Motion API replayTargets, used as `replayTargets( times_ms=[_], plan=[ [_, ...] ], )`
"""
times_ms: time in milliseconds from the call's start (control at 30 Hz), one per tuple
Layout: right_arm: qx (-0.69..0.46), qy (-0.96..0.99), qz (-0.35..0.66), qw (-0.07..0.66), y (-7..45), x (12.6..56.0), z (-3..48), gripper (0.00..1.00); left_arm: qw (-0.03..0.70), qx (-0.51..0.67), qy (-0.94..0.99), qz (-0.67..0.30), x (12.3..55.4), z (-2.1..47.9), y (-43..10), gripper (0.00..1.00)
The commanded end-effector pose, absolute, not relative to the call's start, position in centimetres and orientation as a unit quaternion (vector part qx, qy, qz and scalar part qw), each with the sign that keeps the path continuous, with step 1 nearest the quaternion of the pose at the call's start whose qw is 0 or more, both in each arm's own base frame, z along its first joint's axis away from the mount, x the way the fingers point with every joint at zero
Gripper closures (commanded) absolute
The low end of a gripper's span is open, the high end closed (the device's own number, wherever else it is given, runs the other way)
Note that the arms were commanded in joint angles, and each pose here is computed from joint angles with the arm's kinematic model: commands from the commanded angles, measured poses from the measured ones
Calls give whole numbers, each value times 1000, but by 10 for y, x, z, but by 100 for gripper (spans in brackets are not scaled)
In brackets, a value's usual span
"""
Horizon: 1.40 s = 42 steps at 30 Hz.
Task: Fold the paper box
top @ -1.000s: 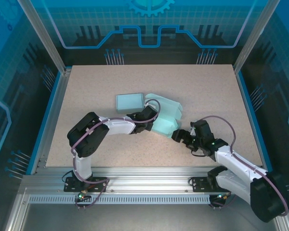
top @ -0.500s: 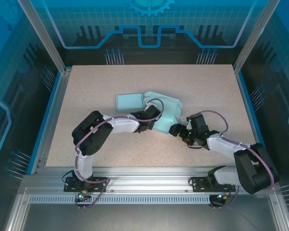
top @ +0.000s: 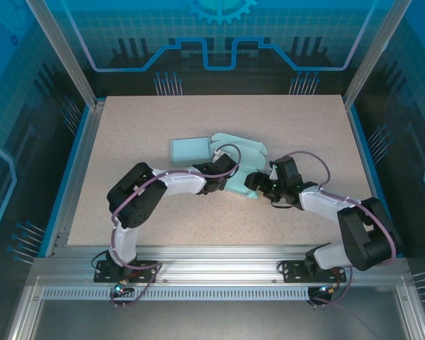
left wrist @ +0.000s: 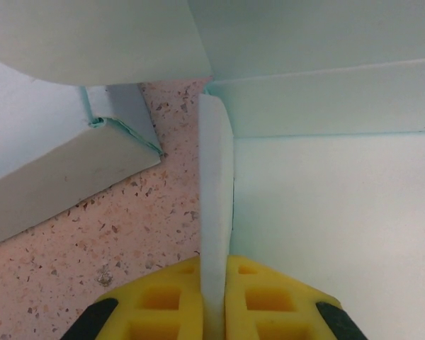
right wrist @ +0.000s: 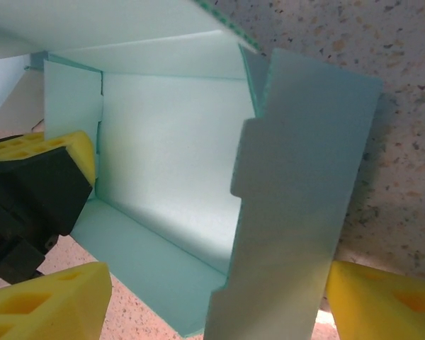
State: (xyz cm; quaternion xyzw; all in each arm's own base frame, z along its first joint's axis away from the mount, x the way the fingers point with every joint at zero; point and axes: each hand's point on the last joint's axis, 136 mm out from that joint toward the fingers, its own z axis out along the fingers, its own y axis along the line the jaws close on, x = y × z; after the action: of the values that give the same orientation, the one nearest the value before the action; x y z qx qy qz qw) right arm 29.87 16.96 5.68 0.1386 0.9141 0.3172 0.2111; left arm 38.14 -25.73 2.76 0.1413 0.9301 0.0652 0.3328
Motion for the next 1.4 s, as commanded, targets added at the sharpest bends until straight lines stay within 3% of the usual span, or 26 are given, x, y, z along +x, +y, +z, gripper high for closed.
replayTargets(
  times_ms=[0, 400, 700, 1000, 1367],
  plan=[
    [115, 907, 325, 243, 175, 306, 81, 22, 273, 165, 938, 131, 363, -6, -231, 95],
    [106, 916, 301, 245, 173, 309, 80, 29, 275, 162, 940, 123, 364, -4, -234, 95],
    [138, 924, 253, 251, 139, 289, 71, 13, 277, 158, 938, 133, 363, -2, -229, 94],
    [142, 917, 302, 219, 159, 302, 44, 13, 276, 157, 939, 133, 364, -2, -231, 94],
    [84, 903, 335, 255, 194, 319, 88, 18, 272, 156, 939, 141, 363, -5, -228, 94]
  ],
)
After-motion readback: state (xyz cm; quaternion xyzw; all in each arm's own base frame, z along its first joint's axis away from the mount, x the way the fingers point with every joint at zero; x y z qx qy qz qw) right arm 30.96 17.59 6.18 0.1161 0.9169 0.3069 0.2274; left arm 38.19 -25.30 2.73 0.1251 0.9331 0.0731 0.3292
